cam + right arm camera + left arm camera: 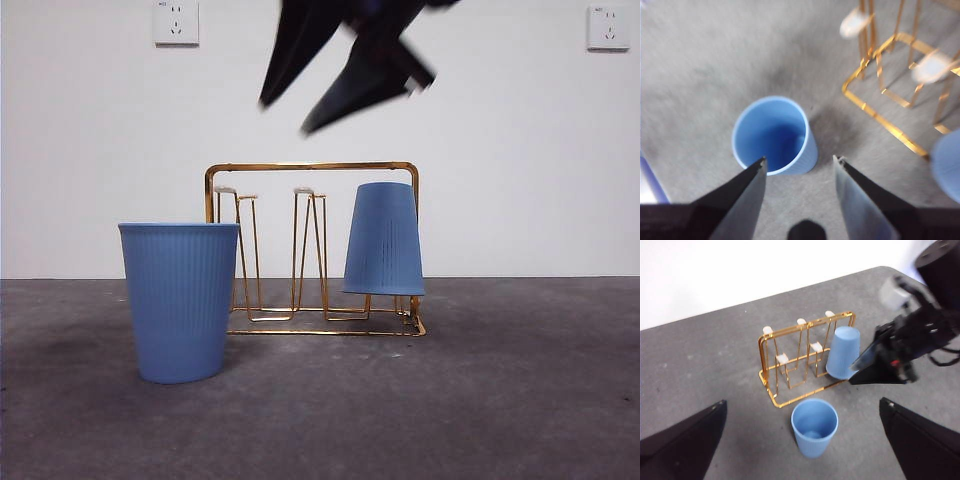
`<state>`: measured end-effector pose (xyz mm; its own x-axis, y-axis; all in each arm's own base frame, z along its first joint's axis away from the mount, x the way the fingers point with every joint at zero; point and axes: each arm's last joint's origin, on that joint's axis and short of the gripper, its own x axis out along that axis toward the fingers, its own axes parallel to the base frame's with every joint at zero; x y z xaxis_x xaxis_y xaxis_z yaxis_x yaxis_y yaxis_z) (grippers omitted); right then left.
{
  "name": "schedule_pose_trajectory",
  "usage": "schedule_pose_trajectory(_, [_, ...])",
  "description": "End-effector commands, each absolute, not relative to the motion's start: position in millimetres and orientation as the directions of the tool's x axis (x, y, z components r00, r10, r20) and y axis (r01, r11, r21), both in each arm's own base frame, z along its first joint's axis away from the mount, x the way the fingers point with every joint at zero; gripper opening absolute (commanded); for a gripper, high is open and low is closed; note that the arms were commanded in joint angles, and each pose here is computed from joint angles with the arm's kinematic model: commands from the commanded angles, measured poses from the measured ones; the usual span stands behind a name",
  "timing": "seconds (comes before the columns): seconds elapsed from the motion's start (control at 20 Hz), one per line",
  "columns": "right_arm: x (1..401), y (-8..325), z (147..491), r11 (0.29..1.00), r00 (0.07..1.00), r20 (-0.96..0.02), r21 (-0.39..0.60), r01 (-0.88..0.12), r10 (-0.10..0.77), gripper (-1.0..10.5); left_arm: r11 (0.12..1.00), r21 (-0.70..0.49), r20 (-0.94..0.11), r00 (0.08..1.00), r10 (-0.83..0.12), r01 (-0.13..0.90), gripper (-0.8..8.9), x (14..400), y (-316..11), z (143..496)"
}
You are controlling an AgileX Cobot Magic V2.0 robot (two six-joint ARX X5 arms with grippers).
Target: Pick up cup 1,put cup 1 in the cup rack,pick up cup 2,put cup 2 in the cup rack
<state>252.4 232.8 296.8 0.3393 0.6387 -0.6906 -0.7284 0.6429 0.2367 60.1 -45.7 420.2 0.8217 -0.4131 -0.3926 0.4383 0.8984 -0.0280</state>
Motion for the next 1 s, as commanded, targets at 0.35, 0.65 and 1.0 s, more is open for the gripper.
schedule_pose_trajectory(0.35, [263.9,269.9,260.1,0.671,0.355,-0.704,0.232,-0.705,0.616,2.3,0.903,-0.028,-0.425,0.813,-0.399,0.428,5.34,48.3,-34.5,414.2])
schedule_pose_trajectory(0.65, [279.4,286.9,249.2,0.693,0.341,-0.744,0.221,-0.686,0.574,2.3,0.903,-0.026,-0.424,0.813,-0.399,0.429,5.34,48.3,-34.5,414.3])
schedule_pose_trajectory(1.0, [285.0,303.9,226.3,0.699,0.258,-0.823,0.215,-0.682,0.506,2.3,0.903,-0.024,-0.424,0.813,-0.399,0.43,5.34,48.3,-34.5,414.3])
